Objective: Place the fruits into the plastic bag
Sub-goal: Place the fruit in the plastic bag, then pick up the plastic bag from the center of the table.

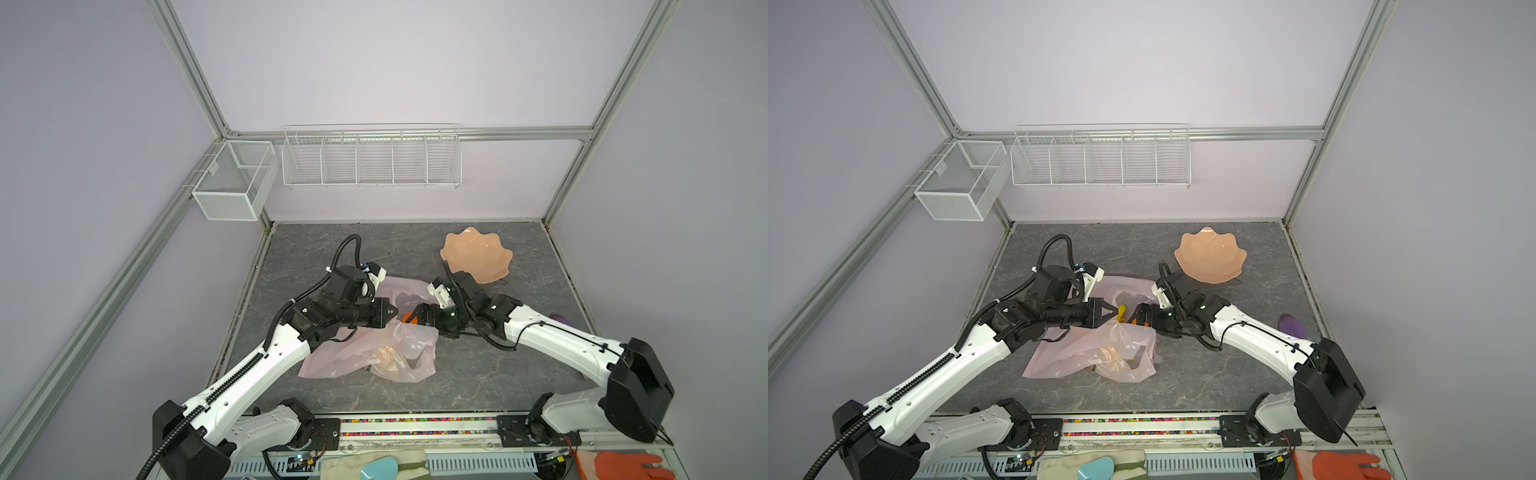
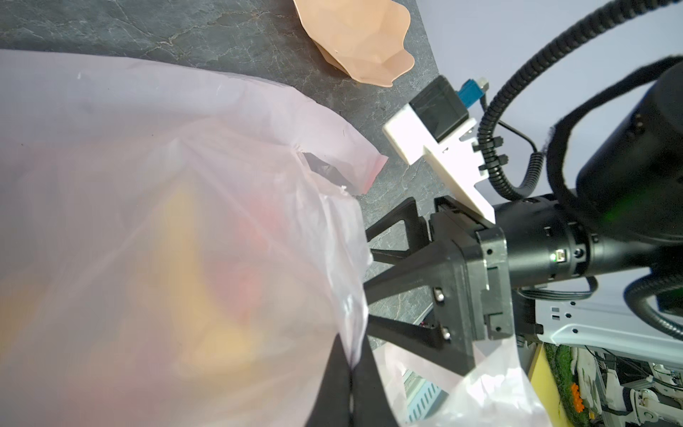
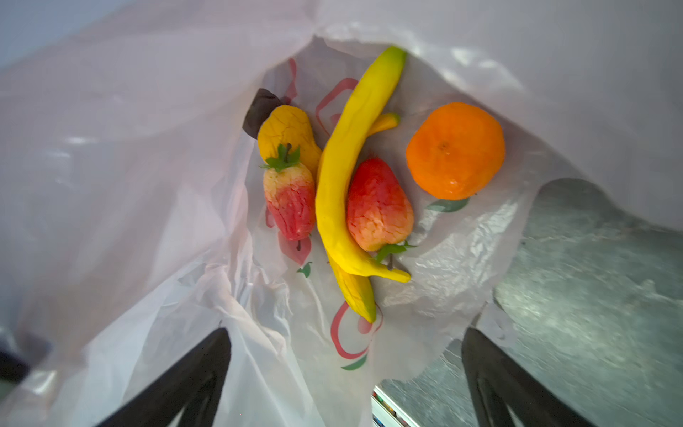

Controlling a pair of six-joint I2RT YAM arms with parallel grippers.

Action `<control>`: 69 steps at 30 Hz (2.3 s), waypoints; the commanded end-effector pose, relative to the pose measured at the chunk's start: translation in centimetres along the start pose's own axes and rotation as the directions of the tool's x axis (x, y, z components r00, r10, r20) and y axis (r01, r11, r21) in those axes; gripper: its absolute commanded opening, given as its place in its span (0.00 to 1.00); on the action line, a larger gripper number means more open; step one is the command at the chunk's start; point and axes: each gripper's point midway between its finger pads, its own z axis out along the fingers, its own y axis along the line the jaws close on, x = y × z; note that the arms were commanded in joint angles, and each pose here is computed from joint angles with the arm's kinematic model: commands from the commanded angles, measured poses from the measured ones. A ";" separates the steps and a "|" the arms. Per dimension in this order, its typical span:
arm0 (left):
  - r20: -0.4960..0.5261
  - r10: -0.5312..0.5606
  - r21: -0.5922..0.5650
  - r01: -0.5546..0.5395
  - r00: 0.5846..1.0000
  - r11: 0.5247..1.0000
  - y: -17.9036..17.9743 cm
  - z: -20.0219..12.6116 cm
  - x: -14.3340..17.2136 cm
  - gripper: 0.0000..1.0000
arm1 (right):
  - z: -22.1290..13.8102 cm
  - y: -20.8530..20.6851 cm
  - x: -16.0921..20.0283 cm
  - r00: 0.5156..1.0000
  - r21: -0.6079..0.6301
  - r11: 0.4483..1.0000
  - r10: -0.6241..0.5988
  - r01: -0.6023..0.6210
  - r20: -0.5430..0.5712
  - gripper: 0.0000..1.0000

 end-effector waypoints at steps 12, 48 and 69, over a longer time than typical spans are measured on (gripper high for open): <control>0.005 0.027 0.046 -0.028 1.000 0.999 -0.8 -0.1 -0.1 0.00 | -7.9 -6.7 -2.9 0.919 0.450 0.826 -0.393 0.339 0.029 0.97; -0.002 0.037 0.046 -0.037 0.999 0.998 -0.9 -0.3 0.0 0.00 | 0.7 -8.4 -11.3 0.751 0.458 0.612 -0.617 0.645 -0.234 0.80; -0.040 0.515 0.041 -0.513 0.856 0.857 -10.4 -5.0 -1.6 1.00 | -0.1 -5.5 -11.3 0.773 0.372 0.689 -0.615 0.623 -0.157 0.11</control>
